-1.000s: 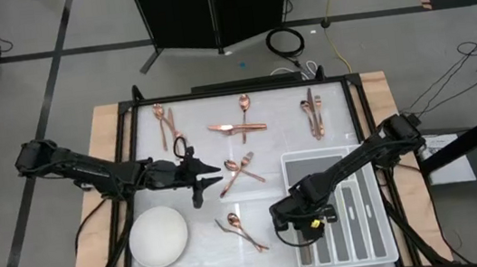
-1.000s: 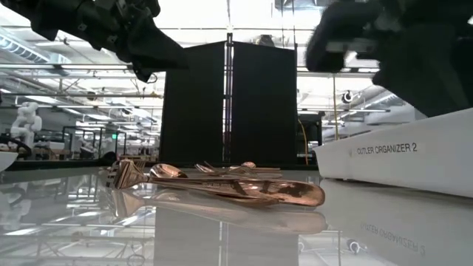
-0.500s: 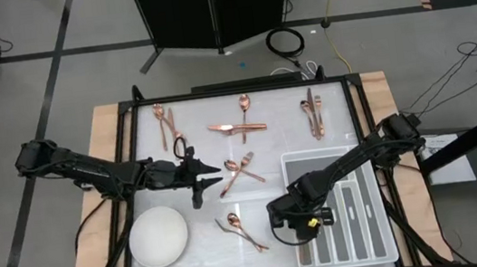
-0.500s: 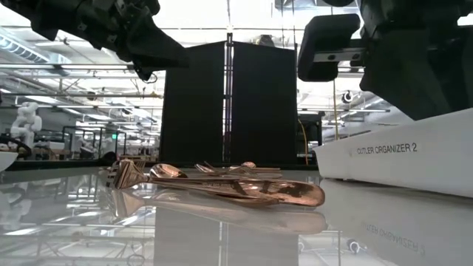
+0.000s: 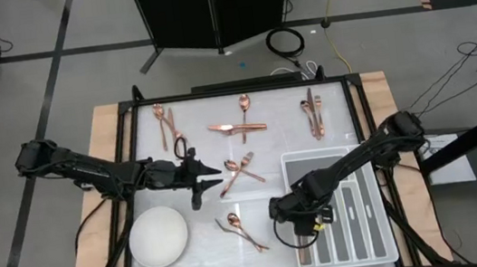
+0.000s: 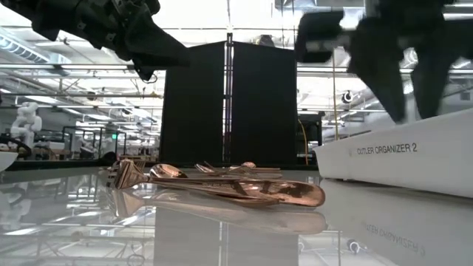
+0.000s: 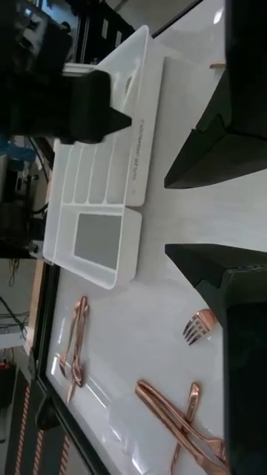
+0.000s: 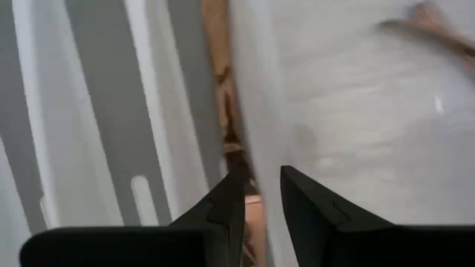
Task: Sort silverware
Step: Put the middle brown knife in white silverware organizer
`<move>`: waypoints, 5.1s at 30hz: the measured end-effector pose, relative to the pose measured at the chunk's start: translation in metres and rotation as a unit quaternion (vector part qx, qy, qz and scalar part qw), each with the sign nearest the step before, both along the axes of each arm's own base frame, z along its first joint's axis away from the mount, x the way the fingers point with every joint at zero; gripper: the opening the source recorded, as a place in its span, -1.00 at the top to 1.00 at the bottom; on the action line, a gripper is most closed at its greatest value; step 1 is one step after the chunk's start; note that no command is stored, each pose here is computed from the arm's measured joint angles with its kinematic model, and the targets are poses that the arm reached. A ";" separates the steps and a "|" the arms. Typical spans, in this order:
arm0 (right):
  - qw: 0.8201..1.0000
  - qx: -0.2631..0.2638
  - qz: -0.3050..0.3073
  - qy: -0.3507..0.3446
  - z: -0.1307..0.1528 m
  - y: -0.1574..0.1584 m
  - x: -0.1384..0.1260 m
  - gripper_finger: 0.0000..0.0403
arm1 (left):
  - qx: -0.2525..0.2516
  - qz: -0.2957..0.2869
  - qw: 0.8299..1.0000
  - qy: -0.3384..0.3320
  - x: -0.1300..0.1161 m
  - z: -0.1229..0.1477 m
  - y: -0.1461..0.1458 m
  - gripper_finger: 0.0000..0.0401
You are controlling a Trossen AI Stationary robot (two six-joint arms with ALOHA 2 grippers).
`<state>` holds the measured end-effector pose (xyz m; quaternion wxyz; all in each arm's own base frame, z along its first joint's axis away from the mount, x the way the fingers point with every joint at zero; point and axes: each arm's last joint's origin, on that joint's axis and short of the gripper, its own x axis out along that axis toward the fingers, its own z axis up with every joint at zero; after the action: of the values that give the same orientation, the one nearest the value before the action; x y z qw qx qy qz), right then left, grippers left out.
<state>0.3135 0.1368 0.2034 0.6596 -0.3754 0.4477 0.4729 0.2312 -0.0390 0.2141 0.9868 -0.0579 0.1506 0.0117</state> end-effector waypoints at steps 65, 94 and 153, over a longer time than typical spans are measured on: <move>0.670 0.043 -0.741 0.012 -0.032 -0.336 0.134 0.21 | 0.101 0.143 0.984 0.039 -0.024 0.001 0.028 0.35; 0.674 -0.017 -0.727 0.128 -0.046 -0.344 0.101 0.21 | 0.105 0.128 0.985 0.040 -0.023 0.001 0.028 0.35; 0.656 0.059 -0.736 0.153 -0.059 -0.317 0.064 1.00 | 0.105 0.128 0.985 0.039 -0.023 0.001 0.027 0.35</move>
<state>0.3773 -0.1802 0.1446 0.7347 0.1943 0.6435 -0.0916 0.2080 -0.0116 0.2155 0.9711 0.0275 0.1786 0.1558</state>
